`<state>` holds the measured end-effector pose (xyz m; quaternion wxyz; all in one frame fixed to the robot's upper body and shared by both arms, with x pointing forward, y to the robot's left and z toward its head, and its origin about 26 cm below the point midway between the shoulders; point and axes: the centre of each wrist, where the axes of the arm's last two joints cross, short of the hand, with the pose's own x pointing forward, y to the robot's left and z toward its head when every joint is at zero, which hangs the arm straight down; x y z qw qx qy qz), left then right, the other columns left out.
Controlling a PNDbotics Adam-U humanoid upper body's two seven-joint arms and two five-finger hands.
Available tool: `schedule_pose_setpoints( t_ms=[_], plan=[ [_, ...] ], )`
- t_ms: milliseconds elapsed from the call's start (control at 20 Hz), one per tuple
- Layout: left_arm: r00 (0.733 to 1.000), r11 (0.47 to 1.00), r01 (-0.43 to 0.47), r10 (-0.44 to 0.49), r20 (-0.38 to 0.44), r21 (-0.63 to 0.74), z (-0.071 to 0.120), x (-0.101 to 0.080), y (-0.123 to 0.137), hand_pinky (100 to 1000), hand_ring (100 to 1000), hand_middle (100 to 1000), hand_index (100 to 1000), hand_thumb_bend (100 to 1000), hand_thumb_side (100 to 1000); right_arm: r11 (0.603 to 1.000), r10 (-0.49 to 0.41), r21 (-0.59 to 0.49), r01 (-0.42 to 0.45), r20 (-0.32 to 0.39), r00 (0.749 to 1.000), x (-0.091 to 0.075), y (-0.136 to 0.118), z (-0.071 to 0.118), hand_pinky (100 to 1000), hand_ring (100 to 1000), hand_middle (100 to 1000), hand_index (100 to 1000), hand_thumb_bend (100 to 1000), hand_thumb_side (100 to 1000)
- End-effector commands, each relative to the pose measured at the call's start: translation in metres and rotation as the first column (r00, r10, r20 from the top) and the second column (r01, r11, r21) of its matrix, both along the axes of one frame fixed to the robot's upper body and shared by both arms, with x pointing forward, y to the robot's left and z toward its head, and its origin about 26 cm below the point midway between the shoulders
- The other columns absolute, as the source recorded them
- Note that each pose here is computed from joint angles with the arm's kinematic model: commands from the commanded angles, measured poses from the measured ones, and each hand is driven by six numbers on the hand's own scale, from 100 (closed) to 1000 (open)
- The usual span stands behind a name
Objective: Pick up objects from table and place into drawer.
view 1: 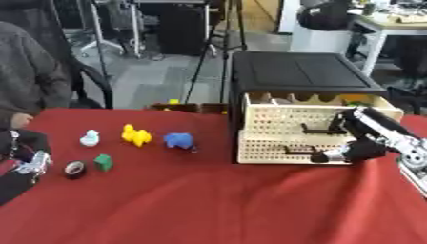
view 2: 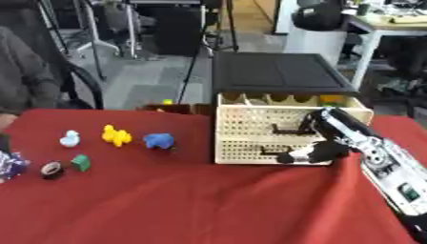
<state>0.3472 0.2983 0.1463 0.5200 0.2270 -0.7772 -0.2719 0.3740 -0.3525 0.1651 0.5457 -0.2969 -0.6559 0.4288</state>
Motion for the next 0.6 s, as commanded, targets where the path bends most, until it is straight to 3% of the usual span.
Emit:
schedule_pose_setpoints(
  t_ms=[50,600],
  plan=[
    [1.000,1.000,-0.010,0.010,0.028,0.018,0.0104,0.0000,0.0059,578,464,506,687,117,457,0.999,0.012,-0.037,-0.009,0.066,0.998,-0.0038,-0.0030,0.0249,100,100,100,549,1000,541],
    [1.000,1.000,-0.015,0.014,0.024,0.020,0.0094,-0.0002,0.0073,578,464,506,688,118,456,0.999,0.015,-0.046,-0.013,0.060,0.998,-0.0085,-0.0032,0.0219,100,100,100,545,1000,544]
  ],
)
